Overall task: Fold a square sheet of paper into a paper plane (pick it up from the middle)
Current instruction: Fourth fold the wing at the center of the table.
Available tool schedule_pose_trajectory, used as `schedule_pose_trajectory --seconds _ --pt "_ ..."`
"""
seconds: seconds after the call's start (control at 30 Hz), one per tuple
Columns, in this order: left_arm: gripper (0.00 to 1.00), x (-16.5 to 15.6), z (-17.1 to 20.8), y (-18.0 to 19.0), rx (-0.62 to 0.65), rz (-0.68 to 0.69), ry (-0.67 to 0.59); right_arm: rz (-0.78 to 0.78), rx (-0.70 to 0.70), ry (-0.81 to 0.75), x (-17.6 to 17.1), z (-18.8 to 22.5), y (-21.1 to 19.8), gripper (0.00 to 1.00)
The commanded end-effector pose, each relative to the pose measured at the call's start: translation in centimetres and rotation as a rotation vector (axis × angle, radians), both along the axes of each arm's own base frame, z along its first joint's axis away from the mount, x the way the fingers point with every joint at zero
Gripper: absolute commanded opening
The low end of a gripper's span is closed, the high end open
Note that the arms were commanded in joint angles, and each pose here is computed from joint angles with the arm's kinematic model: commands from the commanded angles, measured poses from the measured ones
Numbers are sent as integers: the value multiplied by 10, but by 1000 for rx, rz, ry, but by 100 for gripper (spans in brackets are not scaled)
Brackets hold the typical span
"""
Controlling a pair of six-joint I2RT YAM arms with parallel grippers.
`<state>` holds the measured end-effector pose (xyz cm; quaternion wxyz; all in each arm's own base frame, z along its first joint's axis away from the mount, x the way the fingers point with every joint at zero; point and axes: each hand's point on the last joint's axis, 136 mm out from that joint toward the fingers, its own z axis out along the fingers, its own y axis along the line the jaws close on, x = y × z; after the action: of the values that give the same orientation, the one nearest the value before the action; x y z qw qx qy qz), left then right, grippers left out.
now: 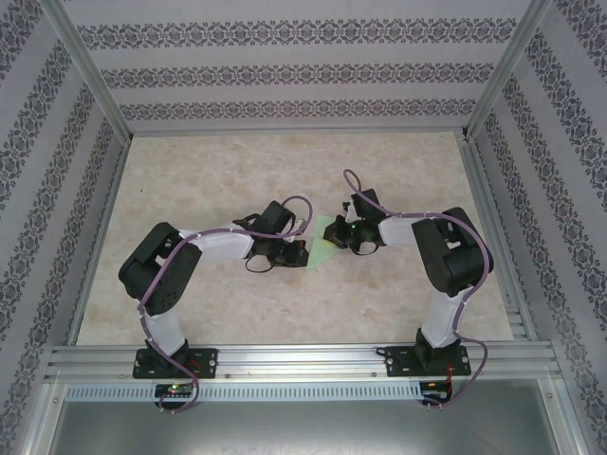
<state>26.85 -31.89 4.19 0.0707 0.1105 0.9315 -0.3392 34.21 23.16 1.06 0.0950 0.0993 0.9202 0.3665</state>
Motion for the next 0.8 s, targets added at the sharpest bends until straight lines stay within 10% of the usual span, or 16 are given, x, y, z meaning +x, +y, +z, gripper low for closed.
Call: schedule_pose_trajectory --seconds 0.0,0.77 --pt "7 10 26 -17 -63 -19 -54 -26 -167 147 -30 -54 -26 7" --pt "9 -10 -8 -16 -6 -79 39 -23 -177 164 -33 -60 -28 7"
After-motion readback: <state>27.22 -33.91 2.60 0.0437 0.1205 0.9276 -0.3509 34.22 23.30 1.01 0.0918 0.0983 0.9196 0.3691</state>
